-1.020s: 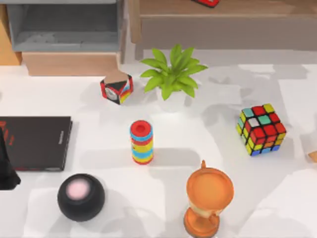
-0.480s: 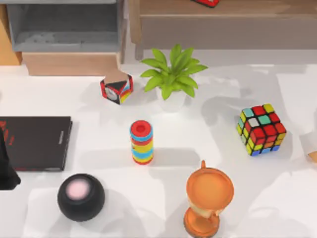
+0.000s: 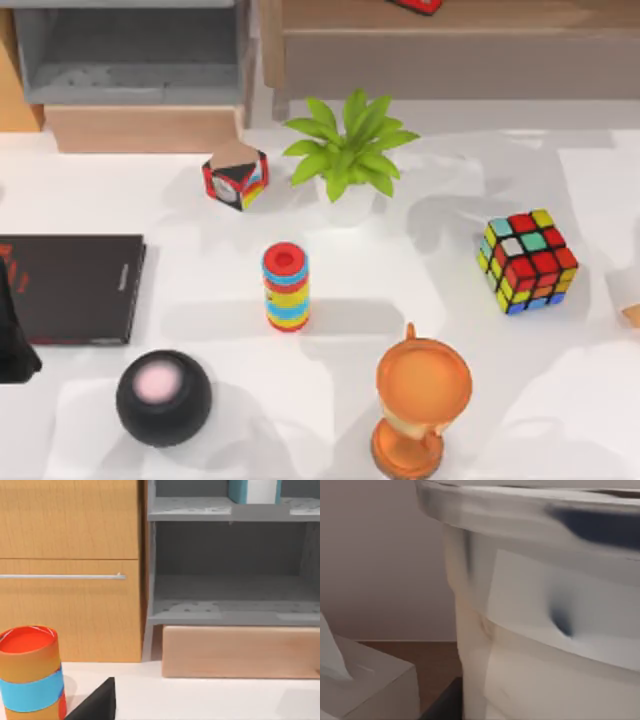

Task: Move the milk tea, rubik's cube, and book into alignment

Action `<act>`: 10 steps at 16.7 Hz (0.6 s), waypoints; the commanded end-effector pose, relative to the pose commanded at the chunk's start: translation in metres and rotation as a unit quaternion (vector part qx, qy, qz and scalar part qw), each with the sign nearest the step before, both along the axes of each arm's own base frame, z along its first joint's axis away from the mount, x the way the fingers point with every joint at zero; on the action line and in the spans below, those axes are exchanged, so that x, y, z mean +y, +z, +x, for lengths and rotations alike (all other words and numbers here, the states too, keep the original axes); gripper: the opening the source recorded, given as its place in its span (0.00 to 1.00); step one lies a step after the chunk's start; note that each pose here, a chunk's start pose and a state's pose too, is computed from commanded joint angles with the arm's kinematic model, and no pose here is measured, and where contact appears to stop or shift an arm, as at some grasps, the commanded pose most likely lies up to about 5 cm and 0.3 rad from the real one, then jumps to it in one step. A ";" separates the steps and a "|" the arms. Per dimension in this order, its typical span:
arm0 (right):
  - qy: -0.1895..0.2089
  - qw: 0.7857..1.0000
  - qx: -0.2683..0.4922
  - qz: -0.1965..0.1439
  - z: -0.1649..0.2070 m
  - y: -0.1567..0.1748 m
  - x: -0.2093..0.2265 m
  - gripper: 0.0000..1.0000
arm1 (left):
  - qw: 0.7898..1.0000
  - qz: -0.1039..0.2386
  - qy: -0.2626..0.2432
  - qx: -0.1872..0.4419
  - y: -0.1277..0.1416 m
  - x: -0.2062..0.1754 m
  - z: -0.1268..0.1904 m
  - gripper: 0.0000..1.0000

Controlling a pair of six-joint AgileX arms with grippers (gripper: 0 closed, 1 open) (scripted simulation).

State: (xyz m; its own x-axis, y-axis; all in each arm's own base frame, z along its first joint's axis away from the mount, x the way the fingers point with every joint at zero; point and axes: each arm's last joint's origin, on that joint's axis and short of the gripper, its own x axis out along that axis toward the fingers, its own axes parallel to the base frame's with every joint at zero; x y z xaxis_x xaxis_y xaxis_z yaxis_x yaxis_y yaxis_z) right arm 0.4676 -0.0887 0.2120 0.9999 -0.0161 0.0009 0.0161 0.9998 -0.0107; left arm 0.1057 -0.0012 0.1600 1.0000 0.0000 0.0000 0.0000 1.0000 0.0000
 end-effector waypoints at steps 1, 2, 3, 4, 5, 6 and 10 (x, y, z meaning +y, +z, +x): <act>0.000 1.000 0.000 0.000 0.000 0.000 0.000 0.17 | 1.000 0.000 0.000 0.000 0.000 0.000 0.000 1.00; 0.000 1.000 0.000 0.000 0.000 0.000 0.000 0.10 | 1.000 0.000 0.000 0.000 0.000 0.000 0.000 1.00; 0.000 1.000 0.000 0.000 0.000 0.000 0.000 0.02 | 1.000 0.000 0.000 0.000 0.000 0.000 0.000 1.00; 0.000 1.000 0.000 0.000 0.000 0.000 0.000 0.00 | 1.000 0.000 0.000 0.000 0.000 0.000 0.000 1.00; 0.000 1.000 0.000 0.000 0.000 0.000 0.000 0.00 | 1.000 0.000 0.000 0.000 0.000 0.000 0.000 1.00; 0.000 1.000 0.000 0.000 0.000 0.000 0.000 0.00 | 1.000 0.000 0.000 0.000 0.000 0.000 0.000 1.00; 0.000 1.000 0.000 0.000 0.000 0.000 0.000 0.00 | 1.000 0.000 0.000 0.000 0.000 0.000 0.000 1.00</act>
